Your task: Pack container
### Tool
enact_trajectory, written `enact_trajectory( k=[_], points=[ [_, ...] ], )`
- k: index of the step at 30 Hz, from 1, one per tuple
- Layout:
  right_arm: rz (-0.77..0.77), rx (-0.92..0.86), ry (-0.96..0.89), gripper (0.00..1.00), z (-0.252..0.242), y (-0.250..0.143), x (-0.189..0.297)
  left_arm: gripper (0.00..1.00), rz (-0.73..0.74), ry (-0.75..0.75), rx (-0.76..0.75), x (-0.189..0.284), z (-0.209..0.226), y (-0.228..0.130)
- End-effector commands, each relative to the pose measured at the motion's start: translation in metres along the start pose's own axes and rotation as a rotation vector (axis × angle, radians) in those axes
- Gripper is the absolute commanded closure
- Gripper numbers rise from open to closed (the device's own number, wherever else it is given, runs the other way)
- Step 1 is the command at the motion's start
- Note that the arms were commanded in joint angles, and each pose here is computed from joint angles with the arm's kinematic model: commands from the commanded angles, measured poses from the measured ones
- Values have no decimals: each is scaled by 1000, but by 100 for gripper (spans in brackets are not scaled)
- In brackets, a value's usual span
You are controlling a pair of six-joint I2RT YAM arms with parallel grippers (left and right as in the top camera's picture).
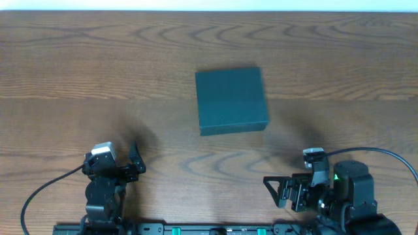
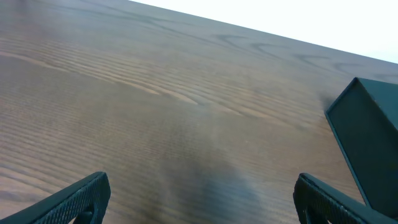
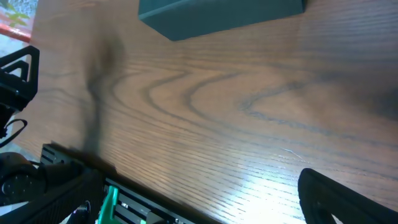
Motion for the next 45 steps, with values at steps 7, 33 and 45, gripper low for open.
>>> enact_trajectory(
  k=[7, 33, 45],
  points=[
    [4, -1, 16, 1, 3, -2, 1, 5, 10, 25, -22, -3, 5, -7],
    [-404, 358, -36, 1, -5, 20, 11, 5, 10, 25, -22, -3, 5, -7],
    [-350, 397, -26, 1, -42, -4, -61, 5, 10, 25, -22, -3, 5, -7]
  ],
)
Point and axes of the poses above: each gripper's point midway between its finger pads, its own x axis back along the fingers, its own z axis along the line the jaws close on, y = z × x, the point moved 3 cm from there along x, back along the fingers, and after that the axes turned 3 degrees about -x, right-handed, at the moved point
